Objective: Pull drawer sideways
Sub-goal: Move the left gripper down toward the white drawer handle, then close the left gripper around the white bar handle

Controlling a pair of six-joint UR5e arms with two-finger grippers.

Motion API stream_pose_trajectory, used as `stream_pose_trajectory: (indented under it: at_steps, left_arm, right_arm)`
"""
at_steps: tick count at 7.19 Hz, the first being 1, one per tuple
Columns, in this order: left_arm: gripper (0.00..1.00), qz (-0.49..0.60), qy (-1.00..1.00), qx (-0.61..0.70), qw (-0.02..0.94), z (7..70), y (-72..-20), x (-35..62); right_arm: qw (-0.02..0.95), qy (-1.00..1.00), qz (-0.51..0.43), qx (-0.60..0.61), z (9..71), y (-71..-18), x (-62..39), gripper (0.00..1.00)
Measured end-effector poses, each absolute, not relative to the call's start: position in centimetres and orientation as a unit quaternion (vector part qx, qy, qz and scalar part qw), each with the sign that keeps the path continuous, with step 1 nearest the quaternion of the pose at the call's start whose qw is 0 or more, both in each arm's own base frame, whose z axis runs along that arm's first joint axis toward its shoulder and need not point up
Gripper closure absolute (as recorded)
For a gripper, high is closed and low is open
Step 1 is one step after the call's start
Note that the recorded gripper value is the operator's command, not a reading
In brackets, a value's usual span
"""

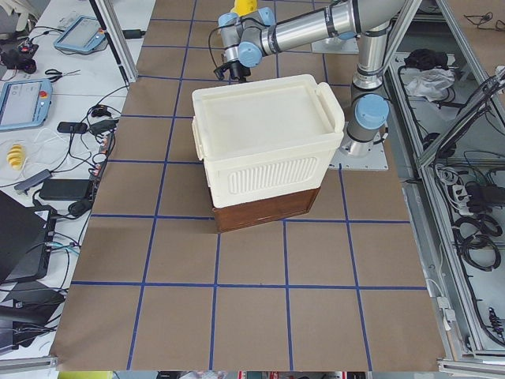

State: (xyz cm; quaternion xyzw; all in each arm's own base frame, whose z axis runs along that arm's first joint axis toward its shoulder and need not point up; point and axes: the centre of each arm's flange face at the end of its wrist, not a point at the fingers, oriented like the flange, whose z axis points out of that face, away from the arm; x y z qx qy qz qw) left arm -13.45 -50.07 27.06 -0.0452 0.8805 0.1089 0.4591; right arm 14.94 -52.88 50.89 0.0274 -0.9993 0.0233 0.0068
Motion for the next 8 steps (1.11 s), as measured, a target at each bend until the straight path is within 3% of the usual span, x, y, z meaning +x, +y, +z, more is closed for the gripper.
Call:
stream_pose_trajectory:
  at_steps: [4, 8]
  left_arm:
    - [0.00, 0.100, 0.811, 0.017, 0.576, 23.0, -50.5, -11.9]
    - [0.00, 0.121, 0.796, 0.028, 0.593, 20.7, -50.4, -10.1]
  right_arm:
    - [0.007, -0.999, 0.023, 0.027, 50.9, -52.9, 14.9, 0.00]
    - [0.007, -0.999, 0.023, 0.028, 50.9, -52.9, 14.9, 0.00]
